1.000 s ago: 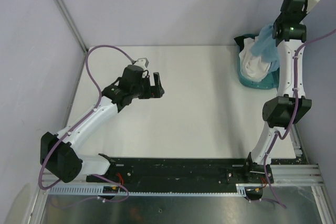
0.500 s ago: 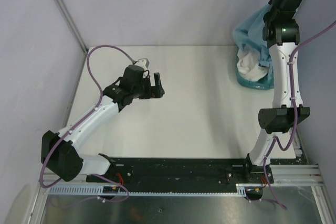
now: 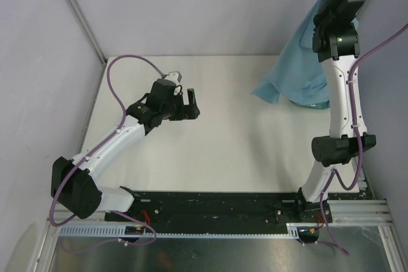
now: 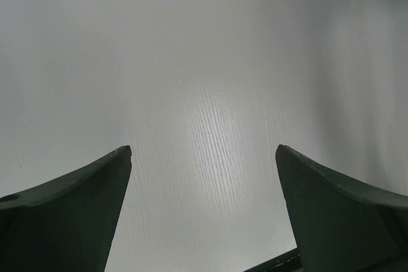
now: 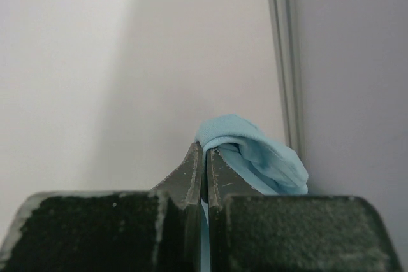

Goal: Fold and stack the t-shirts
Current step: Move the tshirt to the center of the board

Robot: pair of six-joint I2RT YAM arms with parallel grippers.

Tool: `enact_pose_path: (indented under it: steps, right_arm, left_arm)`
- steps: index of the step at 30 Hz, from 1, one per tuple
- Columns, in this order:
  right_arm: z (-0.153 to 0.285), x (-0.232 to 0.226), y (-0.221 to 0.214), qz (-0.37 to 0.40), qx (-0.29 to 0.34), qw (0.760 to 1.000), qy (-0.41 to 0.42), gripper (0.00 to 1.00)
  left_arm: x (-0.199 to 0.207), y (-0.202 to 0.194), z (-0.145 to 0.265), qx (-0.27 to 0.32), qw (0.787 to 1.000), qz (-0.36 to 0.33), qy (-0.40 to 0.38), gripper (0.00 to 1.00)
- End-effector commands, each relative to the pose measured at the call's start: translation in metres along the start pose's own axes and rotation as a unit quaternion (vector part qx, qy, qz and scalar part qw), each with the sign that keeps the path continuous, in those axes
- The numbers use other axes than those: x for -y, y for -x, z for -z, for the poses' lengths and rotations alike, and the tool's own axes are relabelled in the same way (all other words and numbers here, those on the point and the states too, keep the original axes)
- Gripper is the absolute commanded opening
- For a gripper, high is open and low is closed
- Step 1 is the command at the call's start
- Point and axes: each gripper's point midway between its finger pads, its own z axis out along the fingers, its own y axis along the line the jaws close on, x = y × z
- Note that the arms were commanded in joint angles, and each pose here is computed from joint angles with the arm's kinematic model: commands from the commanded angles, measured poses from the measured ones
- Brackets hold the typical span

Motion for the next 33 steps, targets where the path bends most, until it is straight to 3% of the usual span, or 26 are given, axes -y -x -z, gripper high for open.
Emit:
enact_pose_path:
  steps: [1, 14, 21, 27, 29, 31, 33]
  right_arm:
    - [0.035, -0.020, 0.099, -0.081, 0.105, 0.990, 0.055, 0.00]
    - [0.125, -0.150, 0.111, -0.142, 0.102, 0.962, 0.212, 0.00]
    - [0.155, -0.203, 0.068, -0.142, 0.046, 0.955, 0.257, 0.00]
    - [0.170, -0.228, -0.034, -0.101, -0.067, 0.953, 0.276, 0.00]
    - [0.177, -0.232, -0.085, -0.080, -0.121, 0.950, 0.278, 0.02]
    - [0.181, -0.227, -0.139, -0.060, -0.179, 0.944, 0.271, 0.15]
    - [0.183, -0.216, -0.194, -0.043, -0.247, 0.932, 0.262, 0.36]
  left_arm:
    - [0.002, 0.007, 0.001, 0.010, 1.000, 0.009, -0.005, 1.00]
    - [0.002, 0.011, 0.005, 0.019, 1.000, 0.014, -0.002, 0.99]
    - [0.001, 0.017, 0.011, 0.034, 0.999, 0.015, 0.001, 0.99]
    - [-0.002, 0.018, 0.016, 0.042, 0.999, 0.021, 0.007, 1.00]
    - [-0.004, 0.017, 0.017, 0.044, 0.999, 0.026, 0.011, 1.00]
    - [-0.006, 0.015, 0.018, 0.045, 0.998, 0.031, 0.015, 1.00]
    - [-0.008, 0.013, 0.018, 0.045, 0.998, 0.036, 0.019, 1.00]
